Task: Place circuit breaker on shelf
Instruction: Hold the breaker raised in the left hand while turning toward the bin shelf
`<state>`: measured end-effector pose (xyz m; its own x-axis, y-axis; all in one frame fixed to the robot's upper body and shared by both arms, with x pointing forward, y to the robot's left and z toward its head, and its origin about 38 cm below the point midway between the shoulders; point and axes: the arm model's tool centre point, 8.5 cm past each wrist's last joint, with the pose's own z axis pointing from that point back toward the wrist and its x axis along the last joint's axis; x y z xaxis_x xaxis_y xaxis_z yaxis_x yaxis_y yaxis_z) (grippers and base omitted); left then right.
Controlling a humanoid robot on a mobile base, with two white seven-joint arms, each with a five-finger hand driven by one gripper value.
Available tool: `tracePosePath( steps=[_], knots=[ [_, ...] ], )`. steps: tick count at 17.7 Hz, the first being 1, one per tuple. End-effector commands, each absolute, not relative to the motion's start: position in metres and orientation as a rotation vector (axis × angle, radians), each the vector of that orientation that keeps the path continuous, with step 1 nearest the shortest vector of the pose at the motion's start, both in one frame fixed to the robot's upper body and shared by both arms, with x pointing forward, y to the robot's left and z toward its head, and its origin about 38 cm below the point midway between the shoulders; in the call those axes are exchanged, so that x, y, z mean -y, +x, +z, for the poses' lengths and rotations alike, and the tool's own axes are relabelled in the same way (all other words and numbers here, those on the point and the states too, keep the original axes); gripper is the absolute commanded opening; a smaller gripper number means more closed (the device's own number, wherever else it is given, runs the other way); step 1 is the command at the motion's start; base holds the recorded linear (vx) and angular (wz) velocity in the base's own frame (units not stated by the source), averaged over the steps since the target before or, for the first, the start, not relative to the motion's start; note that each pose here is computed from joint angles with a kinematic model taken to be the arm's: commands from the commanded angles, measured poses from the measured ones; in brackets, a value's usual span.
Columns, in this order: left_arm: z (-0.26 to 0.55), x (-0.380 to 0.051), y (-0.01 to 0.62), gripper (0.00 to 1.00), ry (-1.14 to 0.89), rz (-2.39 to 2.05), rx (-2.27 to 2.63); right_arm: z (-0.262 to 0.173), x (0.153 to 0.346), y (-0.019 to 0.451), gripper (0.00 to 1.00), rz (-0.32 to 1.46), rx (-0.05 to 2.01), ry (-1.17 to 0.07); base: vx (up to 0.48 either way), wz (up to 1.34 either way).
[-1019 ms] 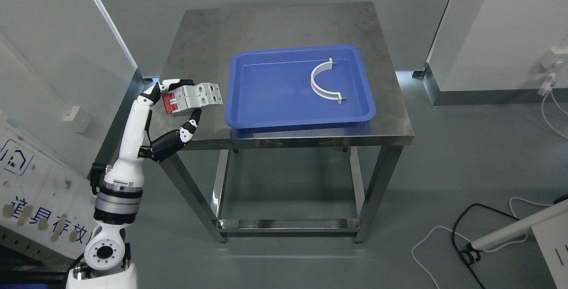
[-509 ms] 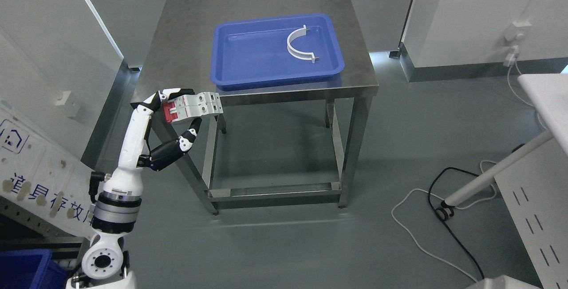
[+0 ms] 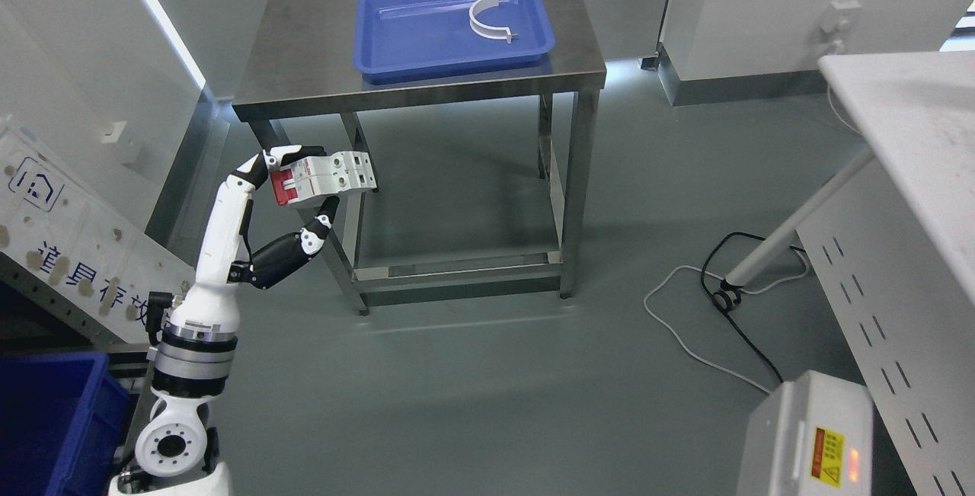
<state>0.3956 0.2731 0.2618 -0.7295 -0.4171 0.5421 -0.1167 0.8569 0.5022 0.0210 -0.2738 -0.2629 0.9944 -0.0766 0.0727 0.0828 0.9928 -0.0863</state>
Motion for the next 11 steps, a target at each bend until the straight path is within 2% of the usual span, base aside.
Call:
tracePosePath(
  steps=[1,6,11],
  knots=[
    [0.285,-0.293,0.398,0.11,0.465,-0.549,2.392,-0.262,0.285,0.02,1.0,-0.078,0.069,-0.108,-0.418,-0.2],
    [0.317,-0.314,0.4,0.11,0.558,-0.571,2.432,-0.262,0.285,0.021,1.0,-0.078,0.07,-0.108,-0.391,-0.17],
    [0.356,-0.318,0.407,0.11,0.6,-0.602,2.475,-0.262,0.285,0.021,1.0,-0.078,0.07,-0.108,-0.371,0.15]
  ],
)
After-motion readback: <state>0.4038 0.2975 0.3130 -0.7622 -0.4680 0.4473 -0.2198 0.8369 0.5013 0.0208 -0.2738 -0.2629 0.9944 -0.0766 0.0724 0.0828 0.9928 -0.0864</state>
